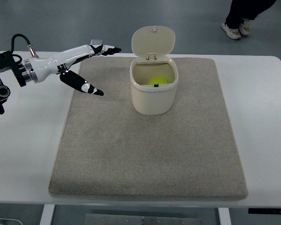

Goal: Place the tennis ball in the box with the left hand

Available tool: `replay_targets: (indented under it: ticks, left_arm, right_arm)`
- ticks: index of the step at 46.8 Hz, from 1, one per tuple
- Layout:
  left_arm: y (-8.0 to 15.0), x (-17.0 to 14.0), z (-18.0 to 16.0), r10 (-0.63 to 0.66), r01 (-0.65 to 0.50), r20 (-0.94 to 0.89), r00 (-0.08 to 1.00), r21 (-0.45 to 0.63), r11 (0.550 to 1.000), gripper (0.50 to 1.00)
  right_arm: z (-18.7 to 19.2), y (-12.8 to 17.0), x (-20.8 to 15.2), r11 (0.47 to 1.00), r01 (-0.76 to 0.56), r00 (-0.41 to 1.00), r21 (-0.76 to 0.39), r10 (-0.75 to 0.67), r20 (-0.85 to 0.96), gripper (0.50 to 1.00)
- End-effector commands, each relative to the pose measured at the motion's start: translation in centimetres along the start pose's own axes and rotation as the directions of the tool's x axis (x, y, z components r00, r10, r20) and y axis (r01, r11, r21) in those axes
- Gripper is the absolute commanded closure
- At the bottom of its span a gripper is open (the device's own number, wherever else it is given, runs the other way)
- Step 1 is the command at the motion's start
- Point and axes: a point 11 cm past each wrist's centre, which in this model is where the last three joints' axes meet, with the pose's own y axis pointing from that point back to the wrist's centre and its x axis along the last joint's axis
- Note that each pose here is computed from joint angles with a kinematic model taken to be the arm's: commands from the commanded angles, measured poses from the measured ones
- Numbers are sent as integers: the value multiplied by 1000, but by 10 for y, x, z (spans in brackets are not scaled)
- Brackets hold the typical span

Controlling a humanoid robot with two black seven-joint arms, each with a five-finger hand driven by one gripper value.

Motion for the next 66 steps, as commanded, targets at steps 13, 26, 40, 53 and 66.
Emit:
replay_targets:
  ticks: [13,26,40,53,66]
  left_arm:
    - [16,-2,-25,157,-147,-407,900,55,988,506]
    - [32,20,-49,137,-131,-647,750,58,990,506]
    - [28,24,-81,146,-74,-750,645,129,989,506]
    - [32,34,-102,260,-117,-859,441,232,966,506]
    - [27,37,-113,284,-204,-932,226,240,949,506]
  right_arm:
    - [0,0,0,1000,0,1000,0,0,0,562]
    - [0,0,0,1000,0,1000,0,0,1,562]
    - [0,0,0,1000,0,1000,0,0,0,562]
    - [0,0,0,1000,0,1000,0,0,0,562]
    - [0,0,0,1000,-1,1000,0,1,-1,562]
